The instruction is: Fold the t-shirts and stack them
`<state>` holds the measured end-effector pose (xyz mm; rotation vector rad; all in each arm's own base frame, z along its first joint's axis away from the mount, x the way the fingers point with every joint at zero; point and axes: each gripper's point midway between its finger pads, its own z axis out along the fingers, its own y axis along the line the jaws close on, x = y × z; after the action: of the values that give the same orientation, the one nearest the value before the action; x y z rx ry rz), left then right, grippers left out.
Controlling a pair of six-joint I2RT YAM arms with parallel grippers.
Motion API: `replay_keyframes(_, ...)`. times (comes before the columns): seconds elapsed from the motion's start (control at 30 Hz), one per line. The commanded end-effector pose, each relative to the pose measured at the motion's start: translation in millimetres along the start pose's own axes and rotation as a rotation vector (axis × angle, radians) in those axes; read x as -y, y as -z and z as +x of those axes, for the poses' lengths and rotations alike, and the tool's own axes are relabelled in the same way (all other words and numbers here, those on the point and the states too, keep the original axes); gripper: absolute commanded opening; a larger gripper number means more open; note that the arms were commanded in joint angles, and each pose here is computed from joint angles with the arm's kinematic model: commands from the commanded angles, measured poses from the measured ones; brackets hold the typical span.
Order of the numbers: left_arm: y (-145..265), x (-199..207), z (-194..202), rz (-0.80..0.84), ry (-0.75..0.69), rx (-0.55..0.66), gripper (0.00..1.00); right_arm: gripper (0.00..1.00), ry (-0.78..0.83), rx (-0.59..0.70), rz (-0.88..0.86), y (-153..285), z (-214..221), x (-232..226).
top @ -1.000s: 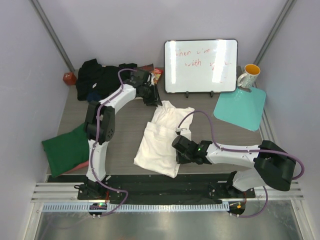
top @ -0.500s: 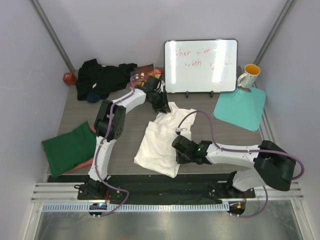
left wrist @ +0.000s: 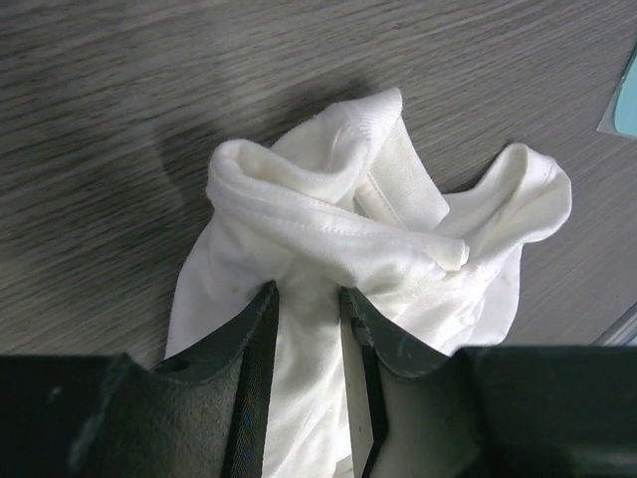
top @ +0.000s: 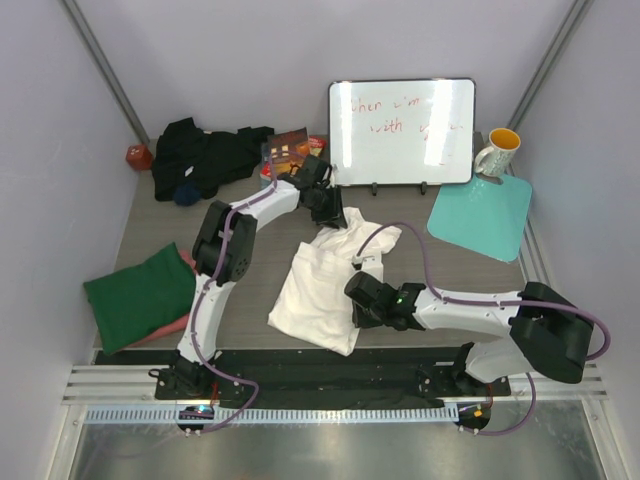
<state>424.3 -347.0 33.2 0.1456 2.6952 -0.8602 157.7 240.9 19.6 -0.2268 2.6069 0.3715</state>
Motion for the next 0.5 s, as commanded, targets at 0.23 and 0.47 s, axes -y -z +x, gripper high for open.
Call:
replay_keyframes(0.23,14,-60,-16,-0.278,0.050,0.056,0.33,0.27,-0.026,0.051,0.030,15,-13,6)
replay_keyframes(0.47,14,-81,-14,-0.333,0.098,0.057,0.33,0.27,-0.043,0.082,0.030,26,-18,10)
